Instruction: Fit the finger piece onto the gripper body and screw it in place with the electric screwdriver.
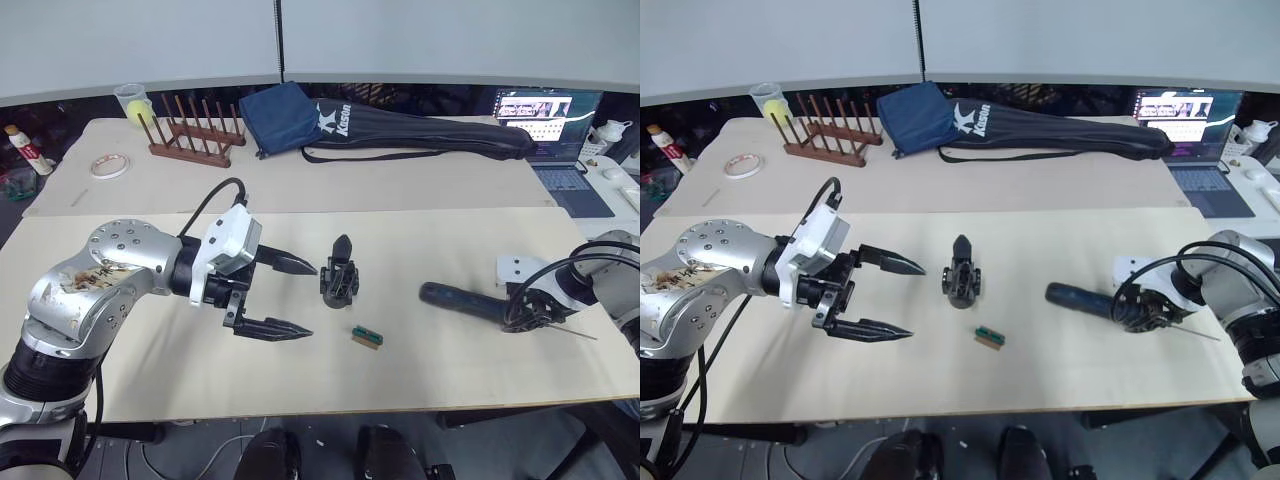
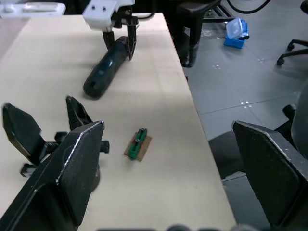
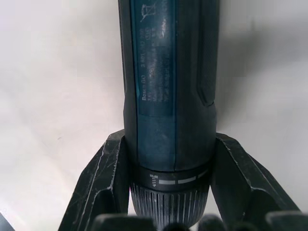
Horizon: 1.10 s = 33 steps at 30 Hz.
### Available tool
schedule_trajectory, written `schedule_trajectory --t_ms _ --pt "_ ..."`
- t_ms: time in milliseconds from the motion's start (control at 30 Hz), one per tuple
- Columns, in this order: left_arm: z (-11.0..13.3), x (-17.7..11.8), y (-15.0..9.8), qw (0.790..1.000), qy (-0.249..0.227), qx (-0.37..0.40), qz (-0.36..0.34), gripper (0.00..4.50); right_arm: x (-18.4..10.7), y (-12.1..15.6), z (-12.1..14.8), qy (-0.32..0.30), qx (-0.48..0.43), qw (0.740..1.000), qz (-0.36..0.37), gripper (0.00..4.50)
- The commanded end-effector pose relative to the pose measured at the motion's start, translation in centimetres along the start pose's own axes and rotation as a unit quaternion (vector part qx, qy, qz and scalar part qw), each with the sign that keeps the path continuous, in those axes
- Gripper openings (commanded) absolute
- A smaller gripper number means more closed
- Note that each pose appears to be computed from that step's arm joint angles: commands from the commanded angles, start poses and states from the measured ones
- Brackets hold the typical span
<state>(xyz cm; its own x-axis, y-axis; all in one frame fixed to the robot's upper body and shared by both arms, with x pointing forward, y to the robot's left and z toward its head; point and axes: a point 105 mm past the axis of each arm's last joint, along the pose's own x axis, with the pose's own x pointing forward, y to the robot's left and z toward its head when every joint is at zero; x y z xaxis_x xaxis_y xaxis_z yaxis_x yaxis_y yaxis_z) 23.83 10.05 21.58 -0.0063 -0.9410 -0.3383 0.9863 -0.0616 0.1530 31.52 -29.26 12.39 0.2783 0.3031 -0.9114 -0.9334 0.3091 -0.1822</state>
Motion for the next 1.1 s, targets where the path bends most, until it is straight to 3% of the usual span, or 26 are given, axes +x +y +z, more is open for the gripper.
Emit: schedule_trajectory --t_ms 33,133,233,367,467,667,900,1100 --pt "-0.6 0.2 -0.3 1.000 -0.002 0.002 0.005 4.50 -4.8 -0.8 4.3 -0.161 0.004 0.983 -0.094 1.91" --pt "-1.9 0.3 -0.5 1.000 0.003 -0.004 0.006 4.50 -6.5 1.7 7.1 -0.297 0.031 0.948 -0.107 1.91" --pt "-2.8 0.1 -0.5 1.000 0.002 -0.019 0.002 4.50 -8.3 4.3 9.7 -0.435 0.064 0.890 -0.124 1.91" --pt "-3.6 0.0 -0.5 1.000 -0.004 -0.018 -0.003 4.50 -9.9 7.3 11.8 -0.554 0.098 0.814 -0.142 1.91" --pt "-3.9 0.2 0.2 1.000 -0.022 -0.014 0.011 4.50 -9.7 8.3 12.5 -0.600 0.151 0.766 -0.171 1.91" --pt "-5.1 0.5 0.5 1.000 -0.027 -0.012 0.010 4.50 -9.0 10.9 14.1 -0.629 0.169 0.741 -0.163 1.91" --pt "-6.4 2.1 0.5 0.999 -0.018 0.009 -0.032 4.50 -7.4 13.4 17.9 -0.650 0.101 0.745 -0.108 1.91" --pt "-6.9 2.9 0.6 0.999 -0.015 0.020 -0.040 4.50 -7.1 13.4 18.5 -0.653 0.065 0.746 -0.114 1.91"
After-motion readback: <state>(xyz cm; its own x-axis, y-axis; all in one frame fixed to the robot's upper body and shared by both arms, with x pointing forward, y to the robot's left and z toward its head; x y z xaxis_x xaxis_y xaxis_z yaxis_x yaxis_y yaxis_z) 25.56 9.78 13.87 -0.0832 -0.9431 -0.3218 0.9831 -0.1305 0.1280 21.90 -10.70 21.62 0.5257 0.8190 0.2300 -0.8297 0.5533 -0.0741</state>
